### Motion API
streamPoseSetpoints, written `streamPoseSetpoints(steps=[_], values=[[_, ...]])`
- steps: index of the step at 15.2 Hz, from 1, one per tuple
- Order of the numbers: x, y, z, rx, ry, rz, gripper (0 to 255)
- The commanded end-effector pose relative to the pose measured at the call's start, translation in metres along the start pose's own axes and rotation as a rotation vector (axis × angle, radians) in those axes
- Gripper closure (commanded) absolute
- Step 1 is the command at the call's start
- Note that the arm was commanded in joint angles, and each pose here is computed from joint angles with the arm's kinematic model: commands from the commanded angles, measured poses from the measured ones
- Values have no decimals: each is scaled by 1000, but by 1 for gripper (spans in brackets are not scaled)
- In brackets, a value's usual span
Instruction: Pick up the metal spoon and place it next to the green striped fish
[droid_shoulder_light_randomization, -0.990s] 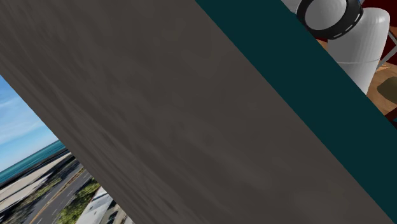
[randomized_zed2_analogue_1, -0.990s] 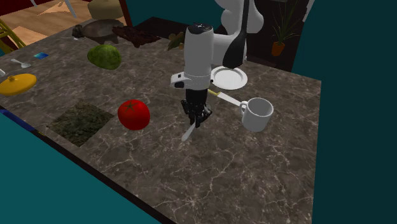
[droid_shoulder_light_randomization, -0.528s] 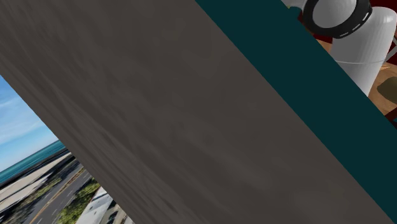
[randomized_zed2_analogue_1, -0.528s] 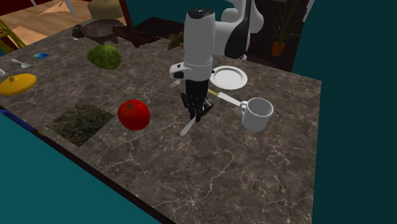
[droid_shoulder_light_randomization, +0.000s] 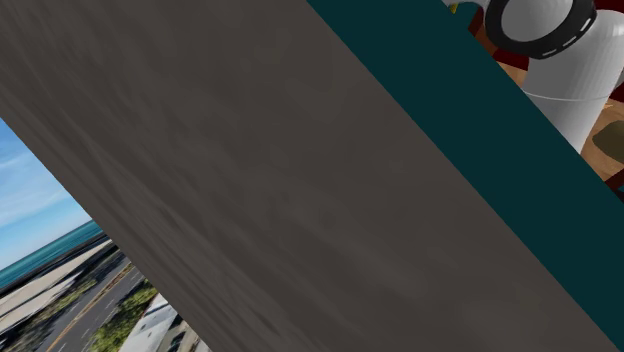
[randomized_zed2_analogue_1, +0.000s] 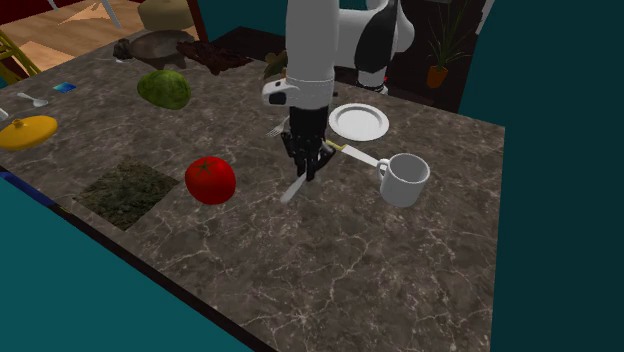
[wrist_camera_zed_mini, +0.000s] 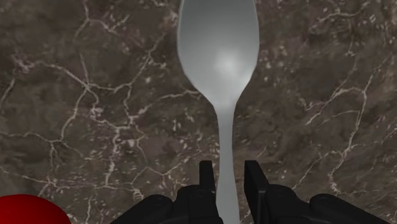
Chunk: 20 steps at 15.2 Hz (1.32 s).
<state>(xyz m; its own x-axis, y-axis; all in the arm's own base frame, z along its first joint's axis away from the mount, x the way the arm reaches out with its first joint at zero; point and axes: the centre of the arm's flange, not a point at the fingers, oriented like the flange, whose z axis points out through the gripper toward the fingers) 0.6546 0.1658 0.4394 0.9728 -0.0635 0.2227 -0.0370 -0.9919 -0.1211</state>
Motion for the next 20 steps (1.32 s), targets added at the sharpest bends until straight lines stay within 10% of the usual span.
streamPoseSetpoints(steps=[1,20], values=[[1,-2,-10,0,0,0,255],[-3,20,-95,0,0,0,255]])
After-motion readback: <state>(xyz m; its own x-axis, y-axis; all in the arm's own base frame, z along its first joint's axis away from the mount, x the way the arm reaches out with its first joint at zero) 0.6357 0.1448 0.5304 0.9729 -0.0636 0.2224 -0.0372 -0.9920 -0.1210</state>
